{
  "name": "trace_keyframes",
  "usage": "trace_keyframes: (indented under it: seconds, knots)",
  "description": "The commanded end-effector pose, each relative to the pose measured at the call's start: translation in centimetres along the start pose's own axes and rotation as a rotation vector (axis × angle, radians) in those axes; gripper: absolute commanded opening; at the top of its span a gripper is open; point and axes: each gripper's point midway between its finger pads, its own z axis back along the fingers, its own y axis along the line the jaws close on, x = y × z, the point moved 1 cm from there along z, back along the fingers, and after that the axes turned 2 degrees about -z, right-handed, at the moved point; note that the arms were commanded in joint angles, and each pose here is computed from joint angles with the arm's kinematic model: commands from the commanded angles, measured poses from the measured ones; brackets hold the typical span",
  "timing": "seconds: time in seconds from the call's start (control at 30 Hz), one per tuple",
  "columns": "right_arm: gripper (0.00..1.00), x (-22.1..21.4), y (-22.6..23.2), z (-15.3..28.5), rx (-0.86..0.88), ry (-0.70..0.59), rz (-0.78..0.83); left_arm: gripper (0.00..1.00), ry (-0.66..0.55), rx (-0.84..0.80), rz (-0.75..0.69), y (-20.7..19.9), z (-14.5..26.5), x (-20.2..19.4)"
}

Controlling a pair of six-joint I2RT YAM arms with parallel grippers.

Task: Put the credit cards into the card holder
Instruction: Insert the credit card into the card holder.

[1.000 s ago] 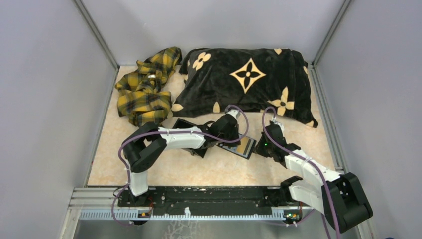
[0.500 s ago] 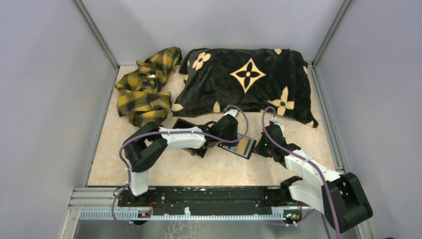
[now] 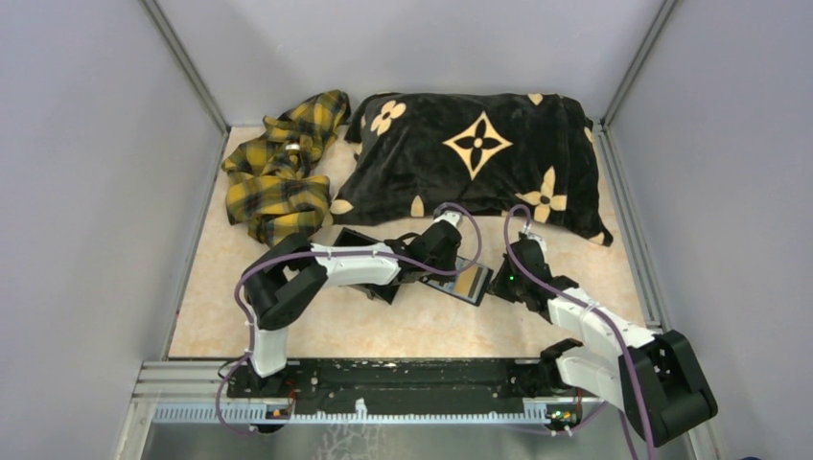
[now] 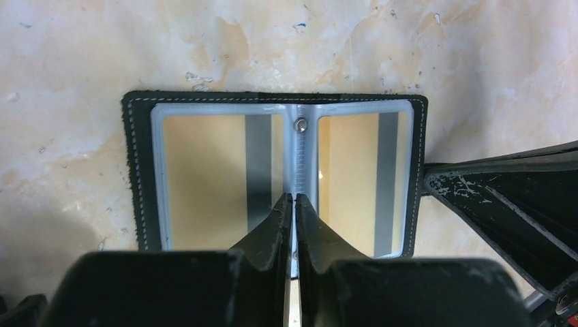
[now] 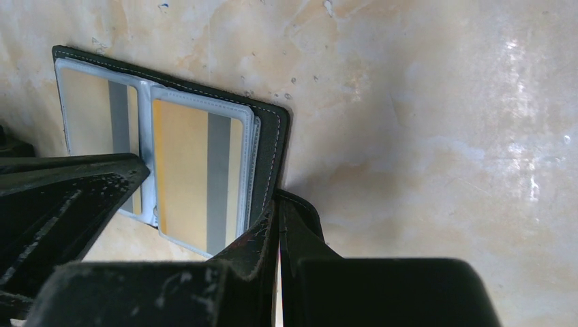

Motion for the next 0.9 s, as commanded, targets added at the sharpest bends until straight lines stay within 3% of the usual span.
trace_keyframes:
  seconds: [0.0, 0.3, 0.47, 0.63, 0.87]
  knots:
    - [0.0, -0.9, -0.5, -0.7, -0.014, 0.027, 0.016, 0.1, 0.036, -0.02, -0.052, -0.9, -0.8, -0.6]
    - [0.0, -0.9, -0.5, -0.7, -0.013, 0.027, 0.016, 0.09, 0.069, -0.049, -0.085, -2.6, -1.5, -2.0]
    - [0.0, -0.9, -0.6, -0.7, -0.02, 0.028, 0.017, 0.1, 0.029, -0.045, -0.085, -3.1, -1.0, -0.6]
    - [0.0, -0.6, -0.6, -0.5, -0.028, 0.02, 0.018, 0.2, -0.017, 0.064, -0.091, -1.7, 0.0, 1.2]
    - [0.0, 0.1, -0.1, 0.0, -0.023, 0.004, 0.029, 0.47, -0.067, 0.162, -0.1, -0.8, 1.3, 3.6]
